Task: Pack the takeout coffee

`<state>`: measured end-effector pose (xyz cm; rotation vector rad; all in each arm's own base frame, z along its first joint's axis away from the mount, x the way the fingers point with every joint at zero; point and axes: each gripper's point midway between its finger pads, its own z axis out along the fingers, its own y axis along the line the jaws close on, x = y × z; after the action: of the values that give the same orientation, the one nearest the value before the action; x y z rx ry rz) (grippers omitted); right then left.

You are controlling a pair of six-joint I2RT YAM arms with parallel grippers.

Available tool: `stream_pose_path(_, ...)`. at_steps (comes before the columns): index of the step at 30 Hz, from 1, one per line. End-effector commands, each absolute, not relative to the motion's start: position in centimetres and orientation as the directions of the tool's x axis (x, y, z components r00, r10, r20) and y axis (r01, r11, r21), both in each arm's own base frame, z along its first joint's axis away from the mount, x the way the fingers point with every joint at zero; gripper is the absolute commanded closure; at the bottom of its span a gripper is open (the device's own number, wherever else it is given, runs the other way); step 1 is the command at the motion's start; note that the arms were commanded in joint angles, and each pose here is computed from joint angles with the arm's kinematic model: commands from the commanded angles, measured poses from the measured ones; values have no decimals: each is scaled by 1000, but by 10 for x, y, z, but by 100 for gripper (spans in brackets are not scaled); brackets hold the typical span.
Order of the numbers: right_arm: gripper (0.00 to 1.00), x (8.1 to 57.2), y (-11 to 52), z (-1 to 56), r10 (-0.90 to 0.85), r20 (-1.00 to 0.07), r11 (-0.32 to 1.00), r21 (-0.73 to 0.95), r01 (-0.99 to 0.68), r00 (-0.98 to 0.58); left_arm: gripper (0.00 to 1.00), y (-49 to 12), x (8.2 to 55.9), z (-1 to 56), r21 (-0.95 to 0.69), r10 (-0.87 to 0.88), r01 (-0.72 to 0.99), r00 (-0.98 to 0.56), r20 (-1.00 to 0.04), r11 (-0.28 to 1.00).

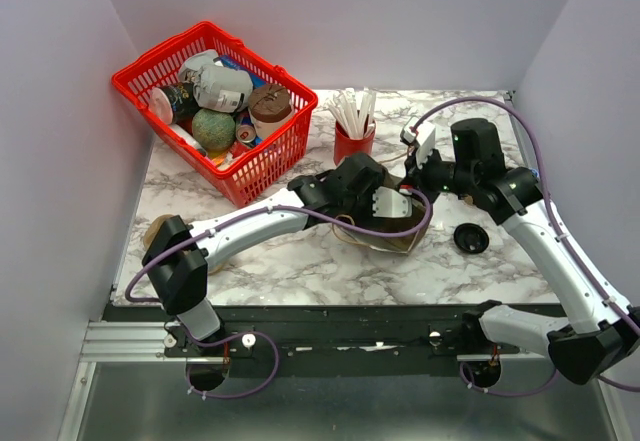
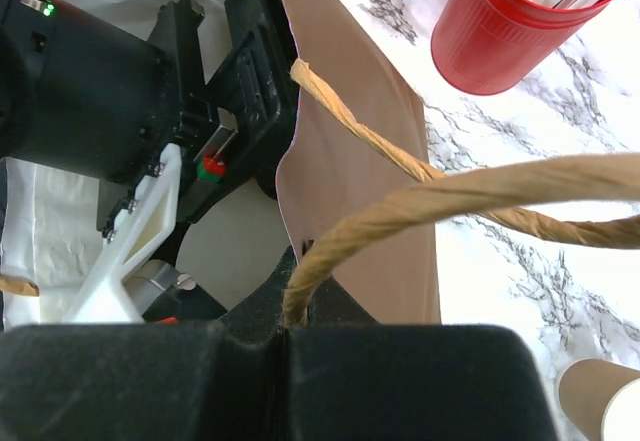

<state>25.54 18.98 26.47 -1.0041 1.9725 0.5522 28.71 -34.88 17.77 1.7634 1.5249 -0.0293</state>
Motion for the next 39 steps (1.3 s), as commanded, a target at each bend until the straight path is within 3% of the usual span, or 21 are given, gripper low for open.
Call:
stream_pose_path(1,99,233,186,247,-473,-764,571,114,-813,-439,18,-354,288,207,537,778,837,269,-568,103)
stream_pose_path(18,99,250,178,236,-488,-746,610,80,-789,-453,18,-366,271,245,510,669,855,323,-669,97)
stream_pose_path(28,99,262,172,234,-505,-736,635,38,-772,-451,22,-389,255,291,393,470,906,281,-836,157)
stream_pose_path(39,99,273,172,237,-506,-744,646,8,-763,-436,38,-387,271,364,244,271,928,167,-948,280)
